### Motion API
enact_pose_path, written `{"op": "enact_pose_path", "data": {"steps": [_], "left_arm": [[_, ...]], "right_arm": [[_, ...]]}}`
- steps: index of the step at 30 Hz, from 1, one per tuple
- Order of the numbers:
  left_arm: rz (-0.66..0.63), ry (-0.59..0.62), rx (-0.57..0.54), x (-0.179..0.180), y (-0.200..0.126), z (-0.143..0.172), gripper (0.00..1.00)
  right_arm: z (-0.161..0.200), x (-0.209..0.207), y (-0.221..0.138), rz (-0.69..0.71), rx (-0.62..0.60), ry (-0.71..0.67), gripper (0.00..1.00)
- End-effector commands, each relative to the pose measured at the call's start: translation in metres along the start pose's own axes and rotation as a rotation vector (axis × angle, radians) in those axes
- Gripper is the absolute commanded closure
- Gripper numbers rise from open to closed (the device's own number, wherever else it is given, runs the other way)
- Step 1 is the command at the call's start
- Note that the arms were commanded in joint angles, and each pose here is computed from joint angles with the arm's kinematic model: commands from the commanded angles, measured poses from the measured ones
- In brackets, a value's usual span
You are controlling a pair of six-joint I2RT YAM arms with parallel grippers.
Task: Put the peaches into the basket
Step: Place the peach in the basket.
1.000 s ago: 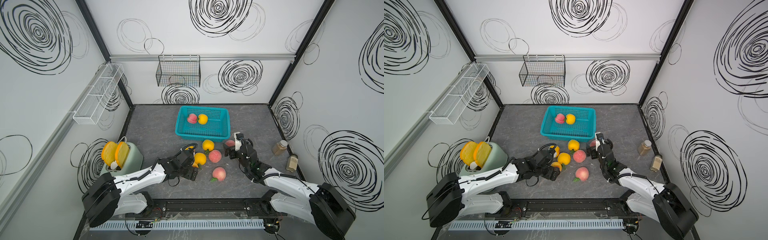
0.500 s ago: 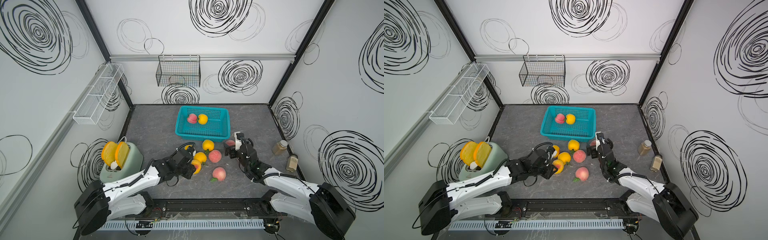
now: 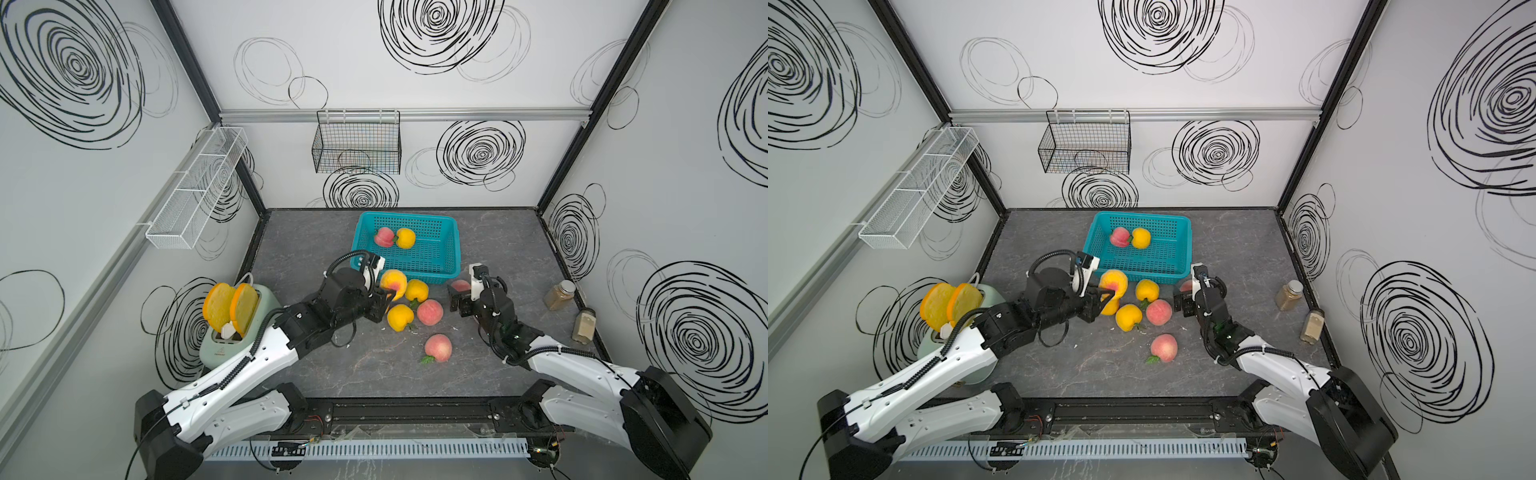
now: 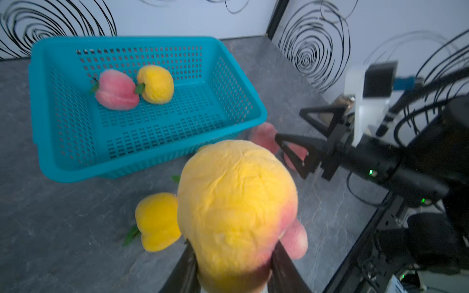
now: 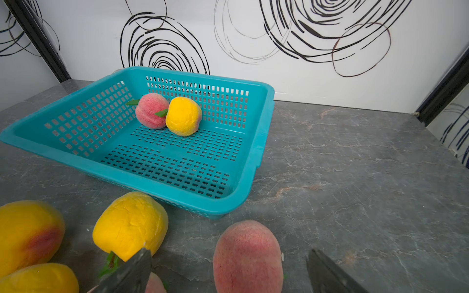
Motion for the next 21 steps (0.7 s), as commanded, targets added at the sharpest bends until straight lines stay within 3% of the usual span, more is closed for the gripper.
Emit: {"op": "enact_pose_path", "data": {"steps": [1,7,21], "left_arm": [[0.023,-0.016,-0.058,-0.003,0.017,-0.037,0.92],[0.067,-0.083,0.04,-0.002,0.075,-0.068,1.0],[0.036,-0.081,0.074,-0.017,0.192,-0.094,1.0]], "right_arm": [[-0.012,-0.003,-0.003,0.011,-0.028,0.016,0.01],[-0.013,-0.003,-0.004,0.011,-0.032,0.024,0.01],[-0.009,-0.008,-0.002,0.026,-0.02,0.055,0.01]]}}
Point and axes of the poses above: each gripper's point midway between its finger pads, its own y axis out along the fingers, its own x axis along the line the jaws close on, z = x × y, the point moved 3 cm from there along -y, back along the fingers, and after that the axes turned 13 degrees about -y, right-handed, at the moved point
